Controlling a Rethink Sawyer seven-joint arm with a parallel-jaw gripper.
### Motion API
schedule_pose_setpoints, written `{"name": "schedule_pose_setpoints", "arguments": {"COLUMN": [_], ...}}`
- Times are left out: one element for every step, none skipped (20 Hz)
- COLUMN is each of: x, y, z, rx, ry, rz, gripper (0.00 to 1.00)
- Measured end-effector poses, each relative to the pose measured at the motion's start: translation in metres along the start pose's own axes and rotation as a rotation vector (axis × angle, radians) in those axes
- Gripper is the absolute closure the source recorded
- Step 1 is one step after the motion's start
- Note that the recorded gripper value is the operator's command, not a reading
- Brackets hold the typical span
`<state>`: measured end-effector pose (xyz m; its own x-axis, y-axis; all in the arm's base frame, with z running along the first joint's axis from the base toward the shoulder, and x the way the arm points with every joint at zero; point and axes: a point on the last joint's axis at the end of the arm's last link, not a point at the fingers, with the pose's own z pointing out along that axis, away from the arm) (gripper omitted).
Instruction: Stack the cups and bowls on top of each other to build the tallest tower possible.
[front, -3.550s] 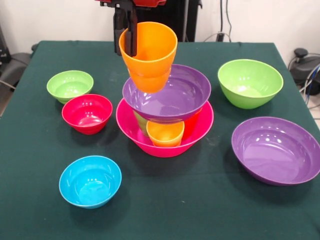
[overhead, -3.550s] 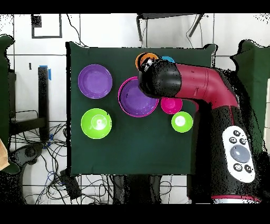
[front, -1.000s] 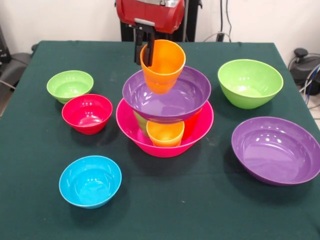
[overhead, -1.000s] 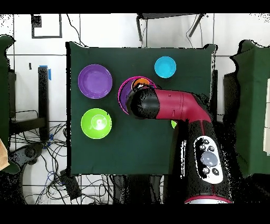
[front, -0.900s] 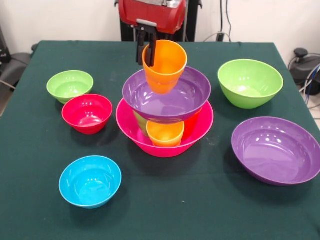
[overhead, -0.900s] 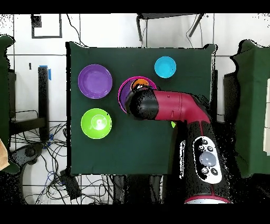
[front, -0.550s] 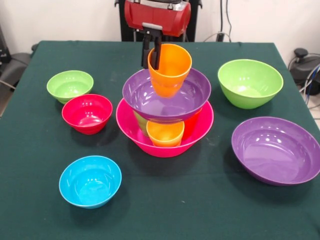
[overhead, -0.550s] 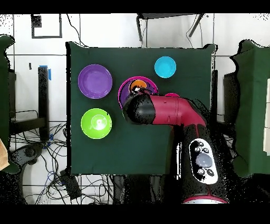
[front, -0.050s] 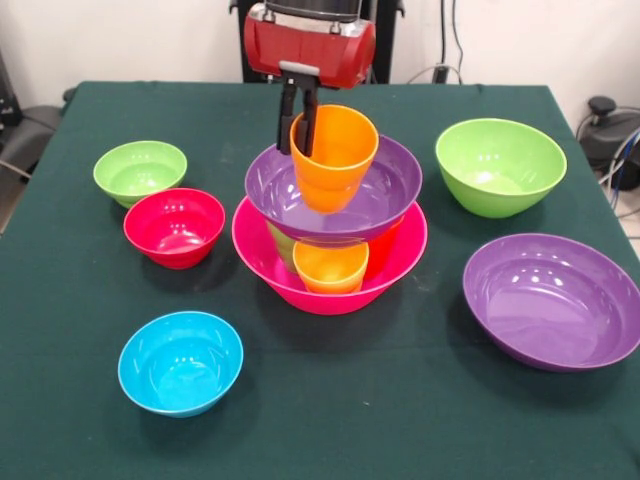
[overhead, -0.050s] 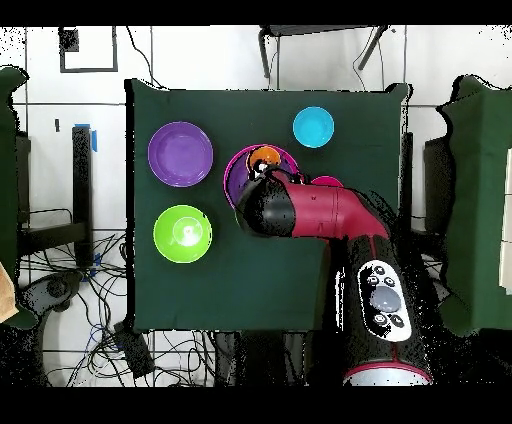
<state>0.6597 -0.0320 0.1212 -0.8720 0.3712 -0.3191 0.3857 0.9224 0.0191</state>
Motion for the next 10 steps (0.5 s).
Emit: {"name": "schedule_pose_setpoints", "arguments": {"x": [0.001, 0.001, 0.002, 0.004, 0.005, 0.007, 0.01, 0.012, 0.014, 0.015], "y": [-0.001, -0.002, -0.002, -0.003, -0.003, -0.004, -0.003, -0.002, -0.001, -0.001], "z": [0.001, 0.002, 0.002, 0.004, 0.004, 0.005, 0.006, 0.006, 0.006, 0.006], "rx": [0.002, 0.003, 0.005, 0.008, 0.01, 0.014, 0.017, 0.019, 0.02, 0.021], "ry": [0.001, 0.003, 0.004, 0.008, 0.009, 0.013, 0.017, 0.019, 0.021, 0.023], "rz": [0.001, 0.001, 0.002, 0.001, 0.0, -0.002, -0.005, -0.007, -0.01, -0.012], "gripper": [1.0, 1.0, 1.0, 1.0, 1.0, 1.0, 1.0, 1.0, 1.0, 1.0]}}
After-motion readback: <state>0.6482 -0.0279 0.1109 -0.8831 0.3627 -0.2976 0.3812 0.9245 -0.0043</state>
